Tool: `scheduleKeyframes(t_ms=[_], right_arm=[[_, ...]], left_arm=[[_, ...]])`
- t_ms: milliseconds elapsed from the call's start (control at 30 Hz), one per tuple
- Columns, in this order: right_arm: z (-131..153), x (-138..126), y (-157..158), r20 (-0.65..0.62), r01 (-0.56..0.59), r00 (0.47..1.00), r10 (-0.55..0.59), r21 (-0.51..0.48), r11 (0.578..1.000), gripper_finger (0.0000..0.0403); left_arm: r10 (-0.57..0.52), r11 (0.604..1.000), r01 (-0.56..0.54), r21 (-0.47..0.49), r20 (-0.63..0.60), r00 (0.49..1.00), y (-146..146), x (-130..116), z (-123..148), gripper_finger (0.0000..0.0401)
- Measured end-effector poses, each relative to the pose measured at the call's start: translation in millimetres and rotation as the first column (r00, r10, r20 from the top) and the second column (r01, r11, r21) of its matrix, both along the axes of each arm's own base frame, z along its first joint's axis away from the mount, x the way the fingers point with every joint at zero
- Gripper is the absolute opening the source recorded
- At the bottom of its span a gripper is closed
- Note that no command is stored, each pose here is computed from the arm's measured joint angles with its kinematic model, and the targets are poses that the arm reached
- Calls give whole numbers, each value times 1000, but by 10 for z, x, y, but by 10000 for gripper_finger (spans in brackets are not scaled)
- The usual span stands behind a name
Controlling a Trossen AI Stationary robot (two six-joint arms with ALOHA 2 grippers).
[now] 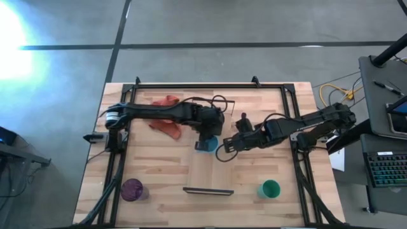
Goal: Stack small to large cups/mugs on shelf
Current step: Put the blue mug on the shelf
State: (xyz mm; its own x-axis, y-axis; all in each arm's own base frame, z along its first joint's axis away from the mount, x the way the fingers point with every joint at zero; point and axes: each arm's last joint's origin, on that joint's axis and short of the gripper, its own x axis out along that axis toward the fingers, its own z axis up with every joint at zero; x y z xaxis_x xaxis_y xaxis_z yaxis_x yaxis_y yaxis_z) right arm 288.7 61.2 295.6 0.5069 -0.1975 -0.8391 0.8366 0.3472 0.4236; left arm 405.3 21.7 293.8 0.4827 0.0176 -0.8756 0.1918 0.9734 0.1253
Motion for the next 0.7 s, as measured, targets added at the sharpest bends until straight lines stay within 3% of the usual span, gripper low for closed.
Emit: scheduleKeyframes(t_ms=[400,700], right_arm=[[81,-77,81,26,-56,998,57,-29,998,18],[275,-279,40,83,-13,996,20,-92,996,18]], left_arm=[[-1,1000,1,-2,2,1000,146,3,-49,49],[-12,1000,13,-25,24,1000,194,14,-47,69]])
